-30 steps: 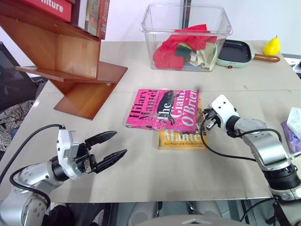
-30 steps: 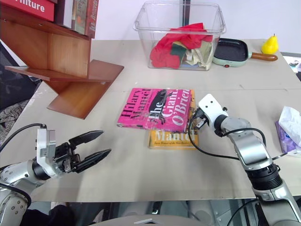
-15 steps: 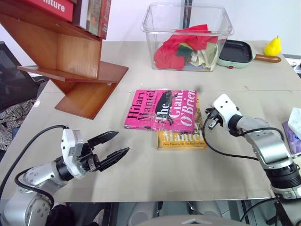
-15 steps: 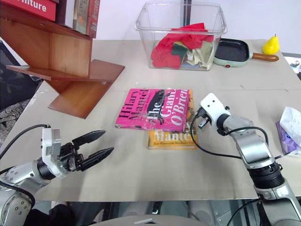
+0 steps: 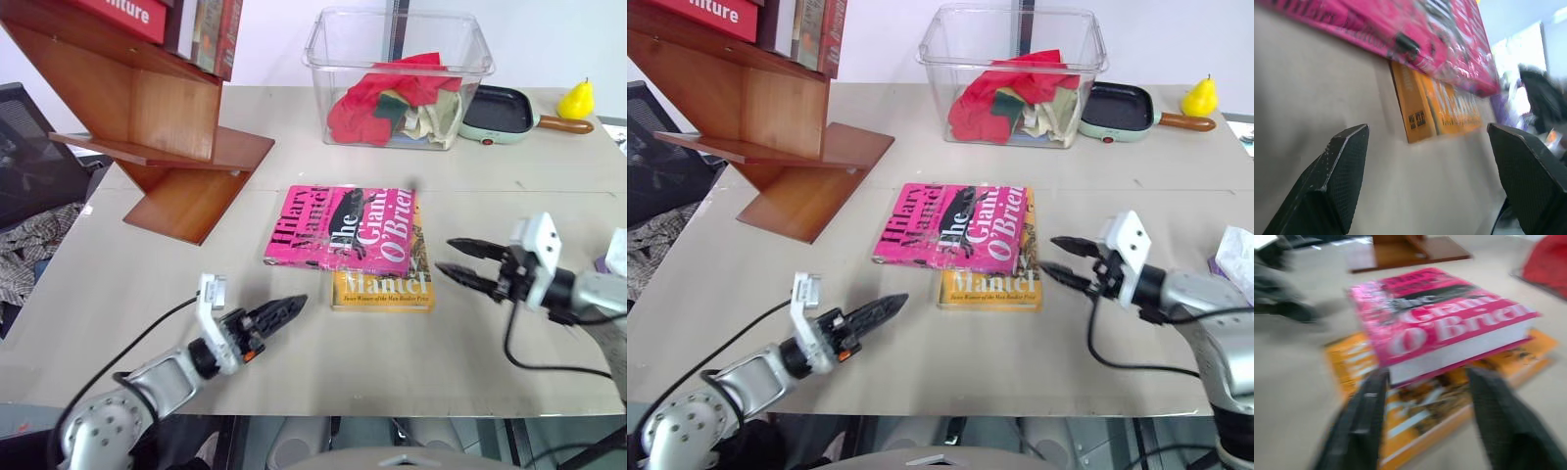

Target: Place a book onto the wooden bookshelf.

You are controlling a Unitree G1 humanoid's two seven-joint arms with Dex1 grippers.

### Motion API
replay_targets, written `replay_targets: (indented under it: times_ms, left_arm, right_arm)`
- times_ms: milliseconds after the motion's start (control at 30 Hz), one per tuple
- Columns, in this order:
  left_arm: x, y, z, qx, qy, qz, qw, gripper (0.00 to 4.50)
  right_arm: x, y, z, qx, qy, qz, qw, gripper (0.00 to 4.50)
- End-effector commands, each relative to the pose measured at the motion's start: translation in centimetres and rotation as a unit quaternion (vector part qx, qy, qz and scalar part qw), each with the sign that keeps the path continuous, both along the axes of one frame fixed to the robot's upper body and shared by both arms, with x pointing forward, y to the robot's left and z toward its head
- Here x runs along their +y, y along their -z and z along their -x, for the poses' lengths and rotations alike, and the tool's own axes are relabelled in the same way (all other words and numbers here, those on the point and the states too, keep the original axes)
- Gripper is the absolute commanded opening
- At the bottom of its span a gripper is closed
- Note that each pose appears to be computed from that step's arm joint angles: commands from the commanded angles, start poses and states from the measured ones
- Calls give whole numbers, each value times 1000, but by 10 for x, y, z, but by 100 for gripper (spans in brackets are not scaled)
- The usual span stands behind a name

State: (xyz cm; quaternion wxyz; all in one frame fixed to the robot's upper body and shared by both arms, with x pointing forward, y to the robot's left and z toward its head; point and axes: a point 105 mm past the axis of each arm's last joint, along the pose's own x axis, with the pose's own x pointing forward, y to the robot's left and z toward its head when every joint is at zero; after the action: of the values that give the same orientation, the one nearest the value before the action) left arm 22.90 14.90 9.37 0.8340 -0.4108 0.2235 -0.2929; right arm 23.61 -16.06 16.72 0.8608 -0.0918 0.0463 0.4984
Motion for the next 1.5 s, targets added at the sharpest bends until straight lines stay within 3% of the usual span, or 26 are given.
replay_targets:
  times_ms: [33, 367, 733, 800, 833, 933, 1033, 1067, 1233, 1367, 1433, 1500]
  left_arm:
    - [-10, -1, -10, 29, -22, 55, 998, 395]
    - [-34, 0, -63, 91, -111, 224, 964, 395]
    - [-55, 11, -99, 147, -134, 315, 928, 395]
    - [-57, 9, -102, 145, -128, 321, 927, 302]
    - [-56, 9, -105, 146, -130, 322, 926, 292]
    - [-51, 9, -110, 148, -138, 326, 923, 169]
    - [-45, 5, -110, 146, -141, 327, 923, 20]
    - [-42, 3, -110, 144, -141, 327, 923, 2]
    - [-31, -18, -103, 101, -125, 318, 934, 2]
    - [-26, -64, -100, -14, -96, 256, 962, 2]
    - [-26, -90, -97, -79, -76, 211, 971, 2]
    - [-32, -116, -88, -166, -31, 121, 978, 2]
  right_arm:
    - [-2, -26, 31, -31, -53, -1, 998, 434]
    - [-9, -26, 55, -47, -24, 34, 998, 443]
    - [-20, -27, 68, -33, 9, 55, 998, 443]
    - [-18, -27, 69, -33, 10, 49, 998, 450]
    - [-17, -27, 69, -34, 11, 41, 999, 450]
    - [-14, -29, 70, -38, 11, 22, 999, 450]
    - [-12, -32, 69, -45, 12, 4, 999, 450]
    - [-11, -33, 68, -49, 13, -2, 999, 450]
    - [-6, -30, 64, -52, 15, -13, 998, 450]
    - [-1, -29, 60, -62, 12, -24, 998, 450]
    - [0, -30, 57, -65, 10, -30, 997, 450]
    - [0, -31, 53, -69, 6, -34, 997, 450]
